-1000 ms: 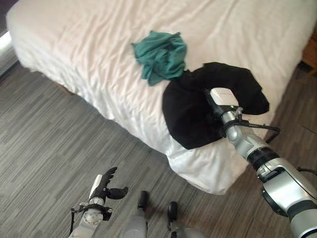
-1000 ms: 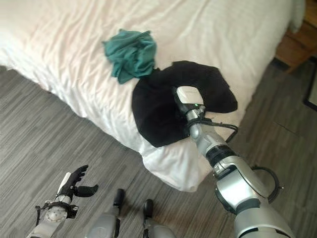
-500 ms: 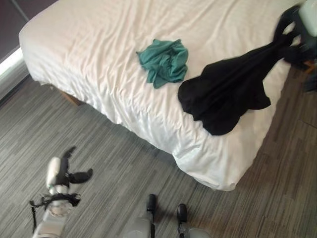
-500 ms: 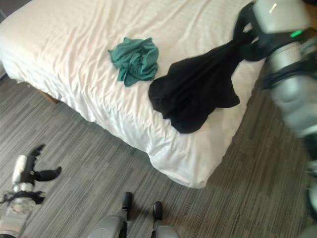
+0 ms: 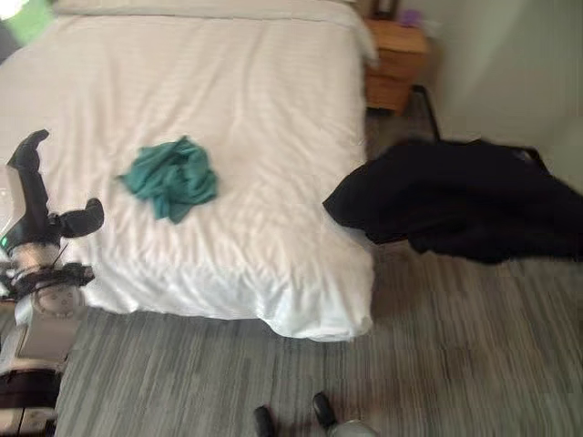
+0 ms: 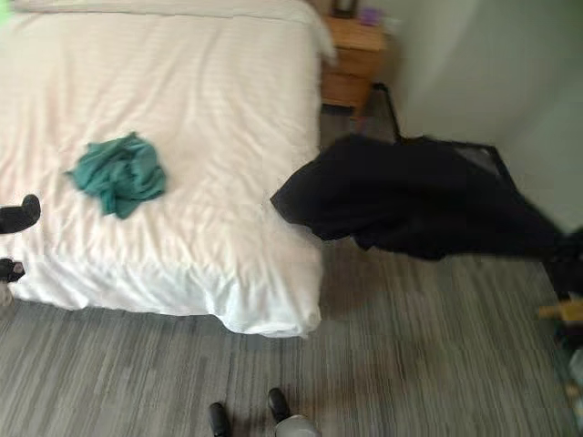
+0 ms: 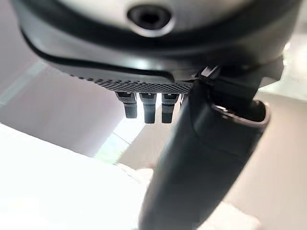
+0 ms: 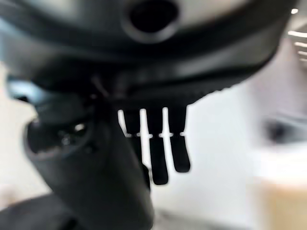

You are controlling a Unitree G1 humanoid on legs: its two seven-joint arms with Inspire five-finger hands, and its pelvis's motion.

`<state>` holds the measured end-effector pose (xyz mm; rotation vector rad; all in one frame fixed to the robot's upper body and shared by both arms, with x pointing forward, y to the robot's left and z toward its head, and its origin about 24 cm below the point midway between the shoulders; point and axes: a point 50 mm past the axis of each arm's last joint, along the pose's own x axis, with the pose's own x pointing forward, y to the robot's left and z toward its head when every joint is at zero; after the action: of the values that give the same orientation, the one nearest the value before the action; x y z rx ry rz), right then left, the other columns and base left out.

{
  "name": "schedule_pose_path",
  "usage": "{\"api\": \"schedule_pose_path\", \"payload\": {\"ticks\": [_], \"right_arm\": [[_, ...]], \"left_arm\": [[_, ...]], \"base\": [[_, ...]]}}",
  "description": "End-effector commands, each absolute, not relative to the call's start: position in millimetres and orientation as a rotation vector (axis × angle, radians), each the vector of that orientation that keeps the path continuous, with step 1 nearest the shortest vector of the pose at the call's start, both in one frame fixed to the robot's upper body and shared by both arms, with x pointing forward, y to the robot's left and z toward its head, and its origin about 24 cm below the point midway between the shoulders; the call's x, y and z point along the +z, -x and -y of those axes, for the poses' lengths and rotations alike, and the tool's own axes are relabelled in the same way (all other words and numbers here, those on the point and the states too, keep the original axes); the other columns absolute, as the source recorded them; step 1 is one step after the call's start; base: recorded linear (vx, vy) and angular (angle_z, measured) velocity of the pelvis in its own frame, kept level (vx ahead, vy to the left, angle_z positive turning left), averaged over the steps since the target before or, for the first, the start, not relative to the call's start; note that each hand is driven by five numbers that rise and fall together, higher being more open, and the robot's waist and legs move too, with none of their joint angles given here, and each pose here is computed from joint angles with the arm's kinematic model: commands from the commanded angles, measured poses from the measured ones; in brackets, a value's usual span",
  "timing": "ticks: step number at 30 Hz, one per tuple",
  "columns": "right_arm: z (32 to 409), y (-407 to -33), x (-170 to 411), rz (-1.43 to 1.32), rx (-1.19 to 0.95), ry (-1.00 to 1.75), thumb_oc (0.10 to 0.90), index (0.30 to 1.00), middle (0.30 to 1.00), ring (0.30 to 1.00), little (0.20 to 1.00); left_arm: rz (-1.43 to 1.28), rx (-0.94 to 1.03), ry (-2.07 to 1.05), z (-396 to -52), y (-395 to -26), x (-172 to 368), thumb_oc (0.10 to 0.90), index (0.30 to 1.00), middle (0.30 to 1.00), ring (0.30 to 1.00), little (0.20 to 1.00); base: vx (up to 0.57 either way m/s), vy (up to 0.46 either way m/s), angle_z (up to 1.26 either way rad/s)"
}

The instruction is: Pick up bed clothes into laundry basket.

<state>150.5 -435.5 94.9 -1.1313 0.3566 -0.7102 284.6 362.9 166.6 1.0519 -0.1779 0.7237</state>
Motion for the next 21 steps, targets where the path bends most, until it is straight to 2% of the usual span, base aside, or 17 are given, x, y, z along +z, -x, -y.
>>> {"api": "schedule_pose_path", "payload": {"ticks": [1,2,3,4,6,7,8,9,10,11,13,17,20,21], "right_arm": [[458,-142,116,-0.363,-0.830,1.196,0.400,0.300,0.300,0.300,0.300],[464,-116,81,-0.534,-0.823,1.145,0.400,0.300,0.300,0.300,0.300],[464,-116,80,-0.535,-0.823,1.142,0.400,0.300,0.300,0.300,0.300],[464,-93,48,-0.673,-0.830,1.029,0.400,0.300,0.300,0.300,0.300],[463,-68,20,-0.797,-0.844,0.913,0.400,0.300,0.300,0.300,0.300],[463,-68,19,-0.797,-0.845,0.907,0.400,0.300,0.300,0.300,0.300],[458,-41,-7,-0.939,-0.837,0.848,0.400,0.300,0.300,0.300,0.300],[457,-42,-9,-0.939,-0.836,0.842,0.400,0.300,0.300,0.300,0.300],[449,-10,-32,-1.107,-0.811,0.804,0.400,0.300,0.300,0.300,0.300],[448,-11,-33,-1.106,-0.810,0.801,0.400,0.300,0.300,0.300,0.300],[424,32,-66,-1.322,-0.802,0.662,0.400,0.300,0.300,0.300,0.300],[394,39,-94,-1.417,-0.711,0.537,0.400,0.300,0.300,0.300,0.300],[372,31,-110,-1.408,-0.631,0.472,0.400,0.300,0.300,0.300,0.300],[372,31,-110,-1.407,-0.630,0.472,0.400,0.300,0.300,0.300,0.300]], "left_arm": [[0.276,0.901,-1.167,-383,-288,225,0.800,0.900,0.900,0.900,0.900],[0.212,0.919,-1.210,-389,-291,221,0.800,0.900,0.900,0.900,0.900],[0.214,0.918,-1.212,-388,-292,222,0.800,0.900,0.900,0.900,0.900],[0.119,0.936,-1.228,-397,-297,213,0.800,0.900,0.900,0.900,0.900],[0.008,0.961,-1.287,-409,-302,211,0.800,0.900,0.900,0.900,0.900],[0.014,0.961,-1.289,-409,-304,213,0.800,0.900,0.900,0.900,0.900],[-0.120,0.987,-1.354,-427,-297,209,0.800,0.900,0.900,0.900,0.900],[-0.115,0.988,-1.357,-427,-298,211,0.800,0.900,0.900,0.900,0.900],[-0.159,1.052,-1.393,-442,-287,224,0.800,0.900,0.900,0.900,0.900],[-0.156,1.054,-1.394,-442,-287,226,0.800,0.900,0.900,0.900,0.900],[-0.150,1.137,-1.473,-452,-277,256,0.800,0.900,0.900,0.900,0.900],[-0.098,1.186,-1.556,-454,-271,291,0.800,0.900,0.900,0.900,0.900],[-0.137,1.176,-1.590,-458,-269,292,0.800,0.900,0.900,0.900,0.900],[-0.136,1.176,-1.590,-458,-268,292,0.643,0.665,0.665,0.665,0.665]], "base": [[0.01,-0.007,-0.47],[0.01,-0.008,-0.39],[-0.01,-0.021,-0.35],[-0.05,-0.029,-0.15],[-0.05,-0.022,-0.15],[-0.02,-0.006,-0.31],[-0.03,-0.027,-0.27],[0.01,-0.017,-0.31],[-0.02,-0.032,-0.32],[-0.02,-0.044,-0.49],[-0.04,-0.048,-0.38],[-0.04,-0.054,-0.06],[-0.02,-0.028,0.16],[-0.01,-0.017,0.08]]}}
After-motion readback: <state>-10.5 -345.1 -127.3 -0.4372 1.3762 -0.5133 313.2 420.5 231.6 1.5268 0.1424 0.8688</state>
